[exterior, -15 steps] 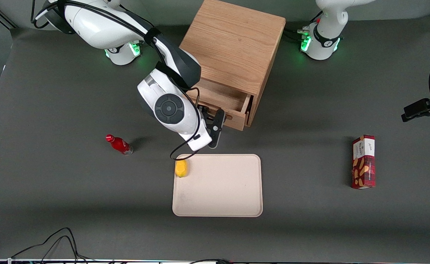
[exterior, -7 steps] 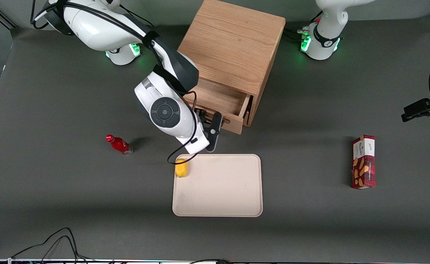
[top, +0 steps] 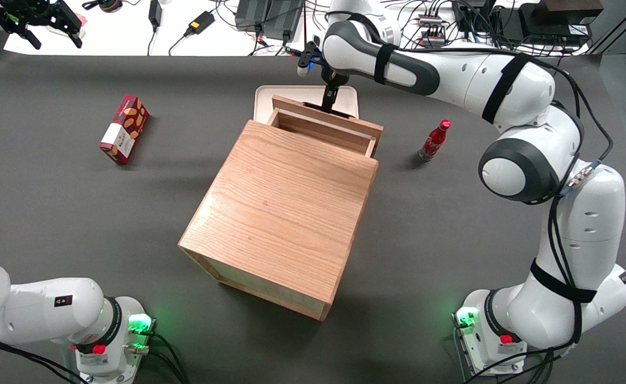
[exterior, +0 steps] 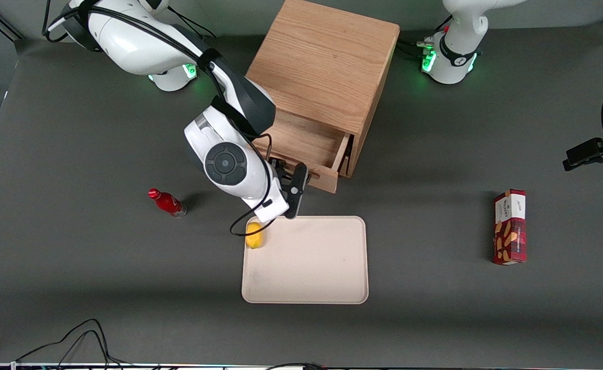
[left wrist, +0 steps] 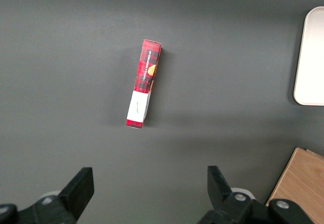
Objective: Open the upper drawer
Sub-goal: 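Pull the upper drawer handle outward from the cabinet with the right gripper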
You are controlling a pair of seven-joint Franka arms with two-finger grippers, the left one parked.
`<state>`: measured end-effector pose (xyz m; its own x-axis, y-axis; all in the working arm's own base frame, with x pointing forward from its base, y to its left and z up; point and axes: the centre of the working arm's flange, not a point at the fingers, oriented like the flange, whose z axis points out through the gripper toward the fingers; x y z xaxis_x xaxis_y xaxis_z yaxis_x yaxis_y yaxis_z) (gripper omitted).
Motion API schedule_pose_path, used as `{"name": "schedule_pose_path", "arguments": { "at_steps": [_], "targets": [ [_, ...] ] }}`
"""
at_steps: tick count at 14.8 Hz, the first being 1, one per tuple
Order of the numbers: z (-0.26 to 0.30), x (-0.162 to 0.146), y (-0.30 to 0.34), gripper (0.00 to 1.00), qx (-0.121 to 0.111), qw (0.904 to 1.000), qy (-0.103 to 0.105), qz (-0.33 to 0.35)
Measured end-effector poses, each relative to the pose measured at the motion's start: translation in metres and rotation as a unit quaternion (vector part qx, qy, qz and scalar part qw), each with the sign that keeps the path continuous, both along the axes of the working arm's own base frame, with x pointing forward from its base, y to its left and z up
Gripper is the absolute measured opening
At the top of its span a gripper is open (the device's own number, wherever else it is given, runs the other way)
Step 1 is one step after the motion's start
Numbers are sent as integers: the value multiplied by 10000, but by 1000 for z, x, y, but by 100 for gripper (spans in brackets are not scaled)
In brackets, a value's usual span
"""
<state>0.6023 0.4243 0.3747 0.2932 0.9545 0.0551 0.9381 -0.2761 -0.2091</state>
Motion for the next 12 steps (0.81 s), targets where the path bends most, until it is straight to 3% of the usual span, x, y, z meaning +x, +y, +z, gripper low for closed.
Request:
{"name": "schedule_pose_path", "arguments": {
  "at_steps": [12],
  "targets": [
    [-1,20,-17,100,-5,9999,-98,-63]
  ]
}}
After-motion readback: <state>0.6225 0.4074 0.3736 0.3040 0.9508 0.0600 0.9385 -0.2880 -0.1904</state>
